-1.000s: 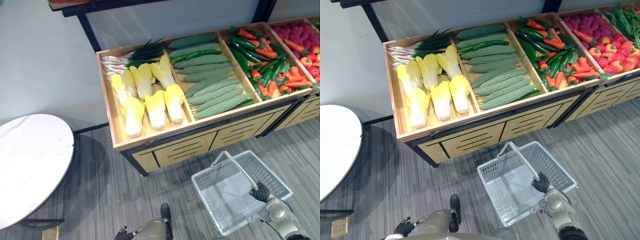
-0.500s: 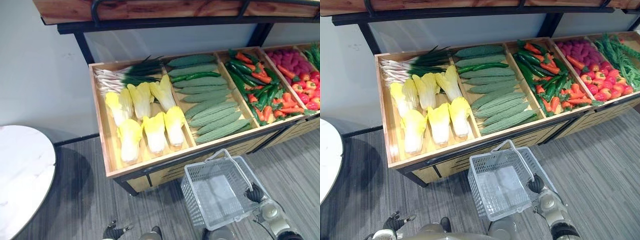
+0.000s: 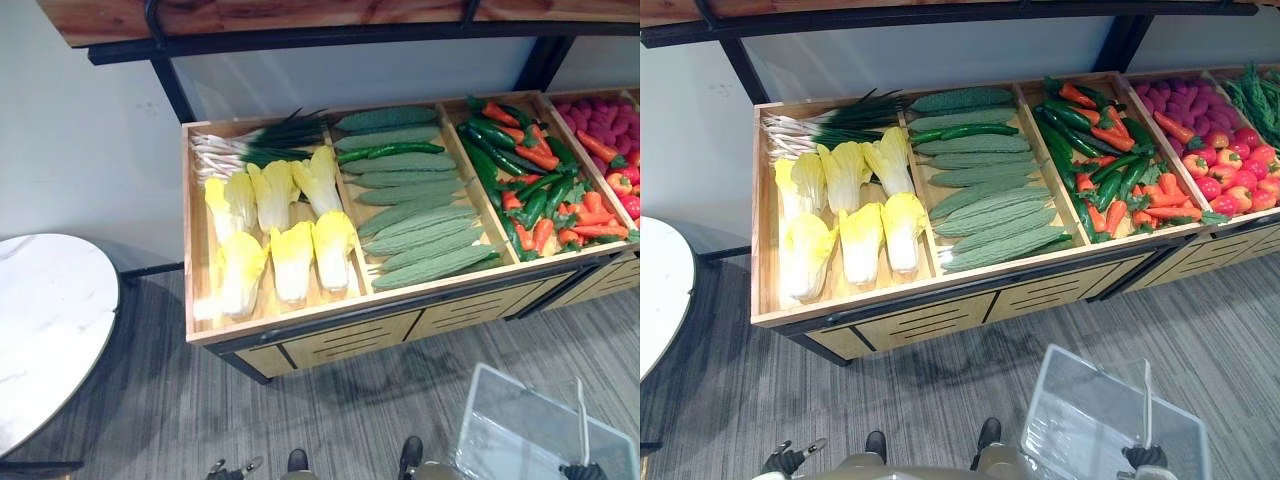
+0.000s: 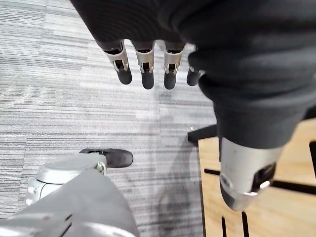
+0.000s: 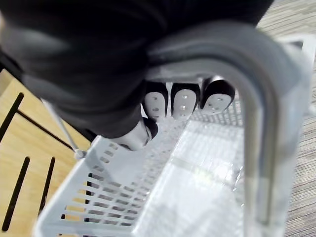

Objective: Pick vegetable in the basket

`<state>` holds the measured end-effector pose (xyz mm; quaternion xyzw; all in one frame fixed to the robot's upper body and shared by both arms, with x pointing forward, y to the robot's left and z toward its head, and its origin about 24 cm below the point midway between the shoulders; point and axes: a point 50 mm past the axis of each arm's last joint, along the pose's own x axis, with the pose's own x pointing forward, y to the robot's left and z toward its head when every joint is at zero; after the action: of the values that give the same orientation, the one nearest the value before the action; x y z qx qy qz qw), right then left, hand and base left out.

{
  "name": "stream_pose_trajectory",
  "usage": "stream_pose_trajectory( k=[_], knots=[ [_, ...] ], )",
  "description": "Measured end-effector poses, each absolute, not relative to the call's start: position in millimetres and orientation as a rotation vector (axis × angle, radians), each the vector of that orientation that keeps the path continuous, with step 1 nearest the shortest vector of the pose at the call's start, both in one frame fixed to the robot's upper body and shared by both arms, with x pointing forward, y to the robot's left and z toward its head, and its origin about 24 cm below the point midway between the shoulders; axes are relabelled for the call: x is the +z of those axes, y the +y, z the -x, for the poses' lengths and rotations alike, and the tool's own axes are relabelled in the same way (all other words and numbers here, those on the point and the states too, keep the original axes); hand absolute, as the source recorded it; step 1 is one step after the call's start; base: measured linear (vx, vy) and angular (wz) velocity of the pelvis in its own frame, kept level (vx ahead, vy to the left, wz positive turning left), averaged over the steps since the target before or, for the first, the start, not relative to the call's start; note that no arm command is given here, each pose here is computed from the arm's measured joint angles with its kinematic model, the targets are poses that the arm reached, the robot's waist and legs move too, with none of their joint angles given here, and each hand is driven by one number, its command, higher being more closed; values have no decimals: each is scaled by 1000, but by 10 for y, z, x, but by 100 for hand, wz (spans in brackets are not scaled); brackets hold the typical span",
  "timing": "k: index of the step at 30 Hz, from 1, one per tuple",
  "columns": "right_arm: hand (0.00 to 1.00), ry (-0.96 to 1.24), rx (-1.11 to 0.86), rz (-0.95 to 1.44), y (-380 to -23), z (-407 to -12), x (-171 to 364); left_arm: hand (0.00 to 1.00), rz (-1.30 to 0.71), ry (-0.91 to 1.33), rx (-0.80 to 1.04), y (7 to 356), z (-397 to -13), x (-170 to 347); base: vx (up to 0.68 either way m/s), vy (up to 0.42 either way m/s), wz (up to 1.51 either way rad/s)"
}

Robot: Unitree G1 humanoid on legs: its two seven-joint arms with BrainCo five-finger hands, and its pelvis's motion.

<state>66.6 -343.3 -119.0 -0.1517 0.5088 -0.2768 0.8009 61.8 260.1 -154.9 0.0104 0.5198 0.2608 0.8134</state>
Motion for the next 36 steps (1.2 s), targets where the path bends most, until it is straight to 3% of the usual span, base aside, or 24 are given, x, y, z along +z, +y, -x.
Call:
stream_pose_trajectory(
  k=[3, 6, 11, 16, 26, 36],
  knots=[
    [100, 1116, -639, 284, -3428, -524, -1216, 0, 72, 1071, 710, 2691, -617, -1521, 39, -5, 3],
    [100, 1137, -686, 217, -3293, -409, -1302, 0, 155, 937, 980, 2942, -706, -1375, 67, 1, 1],
    [100, 1149, -709, 180, -3169, -323, -1366, 0, 16, 432, 1249, 3354, -1221, -585, 37, 4, 1],
    [100, 1149, -707, 185, -3147, -291, -1373, 0, -55, 138, 1186, 3102, -1625, -67, -10, 4, 1],
    [100, 1107, -572, 295, -3085, -491, -1350, 0, -130, 32, 986, 2650, -1961, 153, -20, -4, -16],
    [100, 1076, -367, 457, -2970, -693, -1351, 0, -167, 52, 917, 2628, -2227, 158, 18, 9, -16]
  ],
)
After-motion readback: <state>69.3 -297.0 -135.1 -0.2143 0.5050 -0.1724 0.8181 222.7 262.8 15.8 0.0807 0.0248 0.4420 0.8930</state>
